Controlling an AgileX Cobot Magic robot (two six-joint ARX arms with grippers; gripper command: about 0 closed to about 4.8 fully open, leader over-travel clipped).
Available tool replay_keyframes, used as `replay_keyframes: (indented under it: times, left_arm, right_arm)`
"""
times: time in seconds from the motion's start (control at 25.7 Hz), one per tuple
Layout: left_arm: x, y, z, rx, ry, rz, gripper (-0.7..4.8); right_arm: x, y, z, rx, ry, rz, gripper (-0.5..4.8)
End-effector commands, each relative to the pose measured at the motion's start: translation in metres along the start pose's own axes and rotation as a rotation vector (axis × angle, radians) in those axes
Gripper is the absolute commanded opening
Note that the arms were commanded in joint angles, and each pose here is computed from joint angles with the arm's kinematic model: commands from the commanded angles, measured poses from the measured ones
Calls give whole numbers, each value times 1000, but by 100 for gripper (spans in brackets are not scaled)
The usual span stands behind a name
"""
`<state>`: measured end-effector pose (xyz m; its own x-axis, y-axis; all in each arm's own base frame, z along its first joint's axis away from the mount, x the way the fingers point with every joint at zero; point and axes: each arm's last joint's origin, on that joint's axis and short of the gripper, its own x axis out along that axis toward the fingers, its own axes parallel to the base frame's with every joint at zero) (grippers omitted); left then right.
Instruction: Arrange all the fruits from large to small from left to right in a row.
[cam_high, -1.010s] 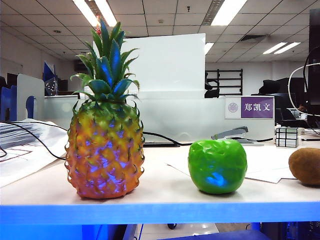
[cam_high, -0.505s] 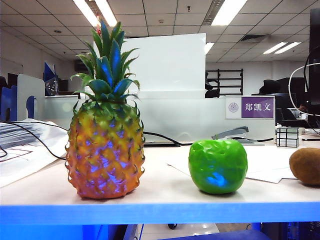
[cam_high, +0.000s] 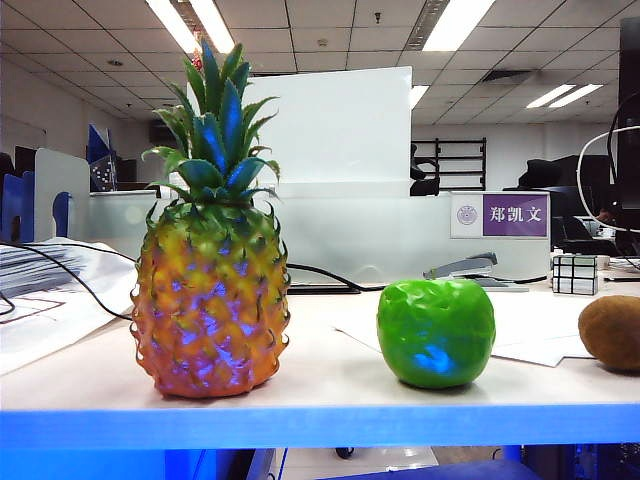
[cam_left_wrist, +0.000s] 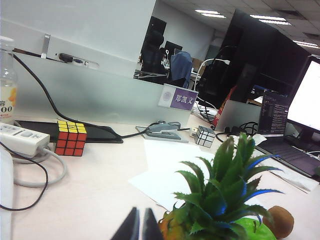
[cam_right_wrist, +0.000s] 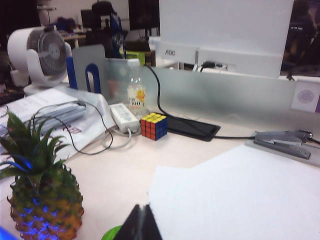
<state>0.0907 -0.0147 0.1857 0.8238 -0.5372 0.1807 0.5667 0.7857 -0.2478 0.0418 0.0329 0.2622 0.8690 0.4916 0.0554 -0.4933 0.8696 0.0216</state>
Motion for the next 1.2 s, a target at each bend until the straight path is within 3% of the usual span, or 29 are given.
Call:
replay_keyframes:
  times: [0.04,0.93,1.2]
  left_arm:
    - [0,0,1,6,-7,-2,26]
    - [0,0,1,6,-7,-2,25]
    - [0,0,1,6,-7,-3,26]
  right_arm:
    - [0,0,4,6,-27,-3,-1]
    - [1,-1,0,48,-14,0,-1]
    - [15,-10,-28,89,40,-109,-1]
